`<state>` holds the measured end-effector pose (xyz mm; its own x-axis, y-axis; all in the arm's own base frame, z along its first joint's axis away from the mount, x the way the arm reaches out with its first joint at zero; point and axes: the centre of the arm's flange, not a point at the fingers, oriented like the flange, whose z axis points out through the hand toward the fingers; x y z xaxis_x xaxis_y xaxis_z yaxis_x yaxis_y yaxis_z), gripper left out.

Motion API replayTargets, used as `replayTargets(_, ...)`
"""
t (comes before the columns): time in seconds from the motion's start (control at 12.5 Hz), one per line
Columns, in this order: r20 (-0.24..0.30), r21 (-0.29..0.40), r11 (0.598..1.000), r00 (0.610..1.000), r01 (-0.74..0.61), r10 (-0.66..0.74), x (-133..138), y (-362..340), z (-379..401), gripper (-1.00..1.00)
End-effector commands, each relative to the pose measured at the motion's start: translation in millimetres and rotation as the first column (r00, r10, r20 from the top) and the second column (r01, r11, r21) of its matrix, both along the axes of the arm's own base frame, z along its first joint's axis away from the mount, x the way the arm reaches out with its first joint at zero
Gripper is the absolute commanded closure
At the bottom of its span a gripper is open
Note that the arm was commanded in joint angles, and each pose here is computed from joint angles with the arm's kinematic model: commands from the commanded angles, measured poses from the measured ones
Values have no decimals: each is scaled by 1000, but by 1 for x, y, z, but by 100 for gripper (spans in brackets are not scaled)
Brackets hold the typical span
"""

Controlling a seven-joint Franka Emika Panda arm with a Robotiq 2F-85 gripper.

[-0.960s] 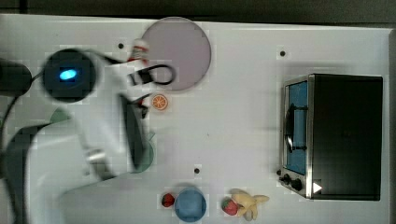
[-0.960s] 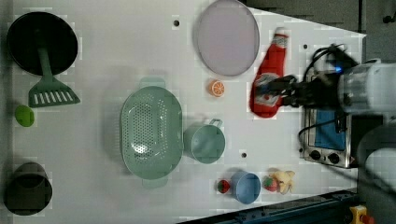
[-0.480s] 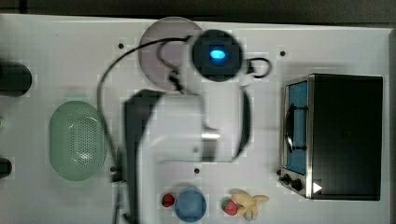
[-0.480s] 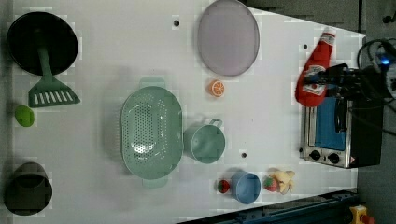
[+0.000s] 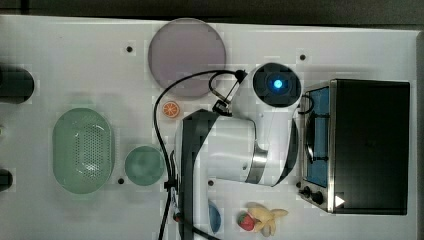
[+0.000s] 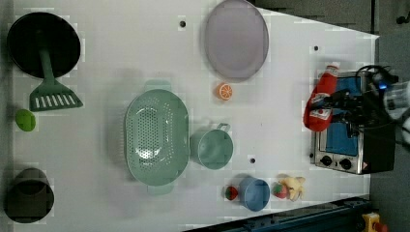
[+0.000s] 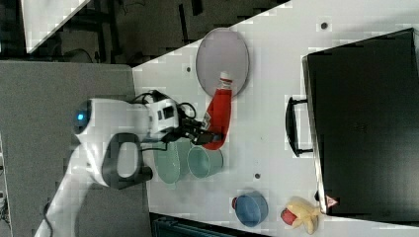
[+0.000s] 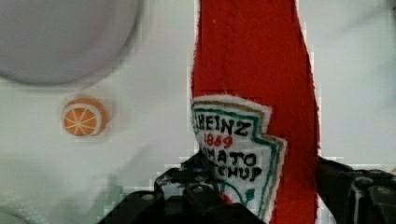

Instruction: Pick ketchup from strainer and place it on the table

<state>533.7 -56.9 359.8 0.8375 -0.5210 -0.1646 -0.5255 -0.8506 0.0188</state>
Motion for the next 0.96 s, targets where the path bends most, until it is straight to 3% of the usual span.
replayTargets(0.08,20,-11,996,996,-85,86,-9,20,-37,-22)
replayTargets(0.48,20,-19,996,996,-85,86,-20,16,-107,-22)
replayTargets(0.56,16,-16,996,996,-82,83,-20,15,-118,-29)
replayTargets(0.8,22,-17,997,997,-79,79,-18,13,-121,-93)
replayTargets(0.96,40,-20,997,996,-75,76,-14,13,-100,-100)
